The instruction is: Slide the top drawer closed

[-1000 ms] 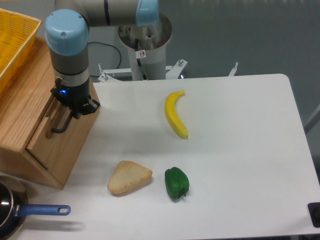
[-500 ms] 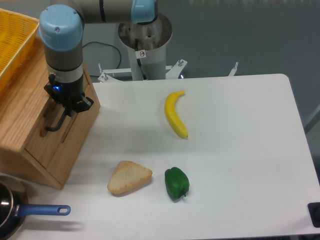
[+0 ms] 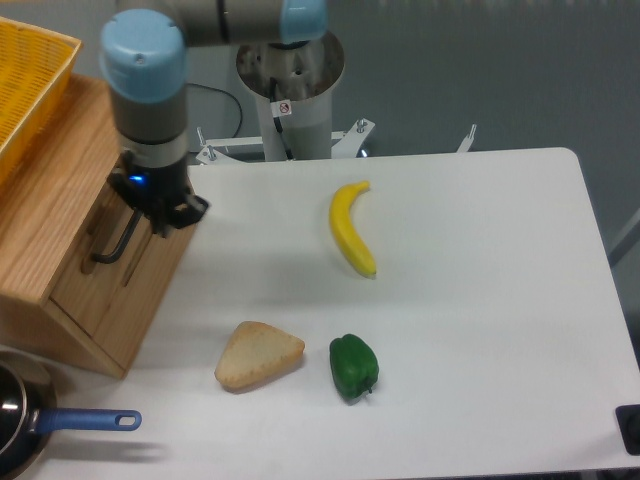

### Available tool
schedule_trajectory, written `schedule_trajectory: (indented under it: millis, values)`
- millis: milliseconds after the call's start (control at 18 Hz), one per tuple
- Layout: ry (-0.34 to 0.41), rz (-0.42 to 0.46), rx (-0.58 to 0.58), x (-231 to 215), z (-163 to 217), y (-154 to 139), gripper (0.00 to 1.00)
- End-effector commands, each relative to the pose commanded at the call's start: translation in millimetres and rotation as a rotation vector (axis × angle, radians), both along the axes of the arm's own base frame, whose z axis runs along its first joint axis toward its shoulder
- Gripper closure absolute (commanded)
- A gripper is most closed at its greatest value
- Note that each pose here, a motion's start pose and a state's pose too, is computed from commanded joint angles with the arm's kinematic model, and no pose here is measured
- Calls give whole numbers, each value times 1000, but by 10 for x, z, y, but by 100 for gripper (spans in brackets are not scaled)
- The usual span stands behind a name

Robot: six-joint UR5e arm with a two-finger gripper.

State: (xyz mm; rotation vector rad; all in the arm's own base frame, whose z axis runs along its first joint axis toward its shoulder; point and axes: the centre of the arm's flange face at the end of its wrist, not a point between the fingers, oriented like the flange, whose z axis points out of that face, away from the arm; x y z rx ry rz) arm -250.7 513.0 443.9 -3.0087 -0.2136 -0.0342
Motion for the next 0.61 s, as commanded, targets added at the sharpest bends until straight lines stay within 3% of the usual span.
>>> schedule_trajectory:
  millis: [167,333,500,611]
  values:
    - [84,54,-35,-670,90,-392,0]
    - [136,23,-32,-1392,104,-878,0]
    - [124,-30,-63,-1959,-118,-1192,0]
    - [134,-16,-59,-2308,-244,-1275,0]
